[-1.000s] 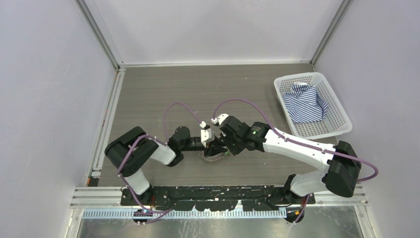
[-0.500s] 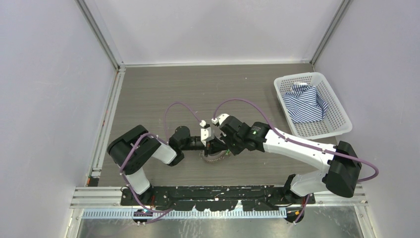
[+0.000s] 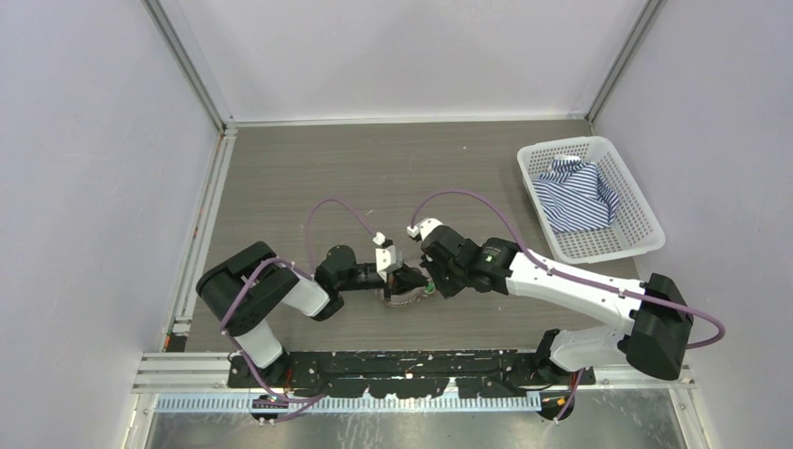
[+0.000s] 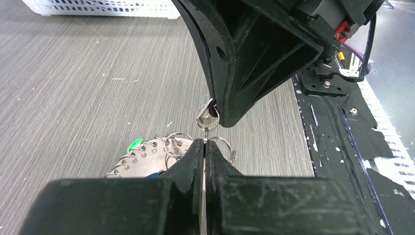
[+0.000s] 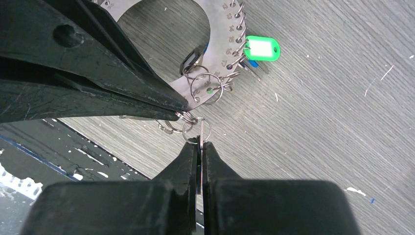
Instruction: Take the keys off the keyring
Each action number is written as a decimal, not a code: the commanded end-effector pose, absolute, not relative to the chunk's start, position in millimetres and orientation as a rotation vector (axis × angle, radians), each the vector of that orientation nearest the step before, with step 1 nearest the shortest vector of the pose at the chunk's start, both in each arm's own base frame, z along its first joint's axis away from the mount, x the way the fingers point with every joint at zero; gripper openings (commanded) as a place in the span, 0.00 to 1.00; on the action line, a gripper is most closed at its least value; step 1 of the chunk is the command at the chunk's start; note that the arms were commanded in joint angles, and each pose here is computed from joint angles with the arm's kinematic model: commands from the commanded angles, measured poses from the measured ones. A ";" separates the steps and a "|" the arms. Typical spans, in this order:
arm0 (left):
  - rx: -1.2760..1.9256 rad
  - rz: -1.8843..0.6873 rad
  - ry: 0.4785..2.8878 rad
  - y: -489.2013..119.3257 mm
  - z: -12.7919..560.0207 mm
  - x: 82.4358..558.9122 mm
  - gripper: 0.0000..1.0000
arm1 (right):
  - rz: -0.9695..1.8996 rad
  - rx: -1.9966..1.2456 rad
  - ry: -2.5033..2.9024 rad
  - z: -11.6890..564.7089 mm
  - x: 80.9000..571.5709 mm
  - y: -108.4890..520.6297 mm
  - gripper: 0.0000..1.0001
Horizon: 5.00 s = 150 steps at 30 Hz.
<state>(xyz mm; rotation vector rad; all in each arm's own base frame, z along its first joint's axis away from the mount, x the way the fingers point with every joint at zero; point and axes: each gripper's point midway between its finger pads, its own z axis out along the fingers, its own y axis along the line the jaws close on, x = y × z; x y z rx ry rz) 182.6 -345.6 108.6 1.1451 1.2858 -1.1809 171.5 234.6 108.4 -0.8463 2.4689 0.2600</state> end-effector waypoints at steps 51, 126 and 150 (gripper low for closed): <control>0.551 -1.229 1.406 -319.8 178.0 208.4 0.00 | 0.228 -0.576 2.409 104.0 202.9 233.3 0.01; 1.106 -1.238 1.526 -371.3 80.4 151.2 0.17 | 0.434 -0.518 2.516 54.0 149.9 246.0 0.01; 1.136 -1.197 1.569 -368.6 66.0 153.2 0.16 | 0.442 -0.519 2.513 56.7 147.4 243.0 0.01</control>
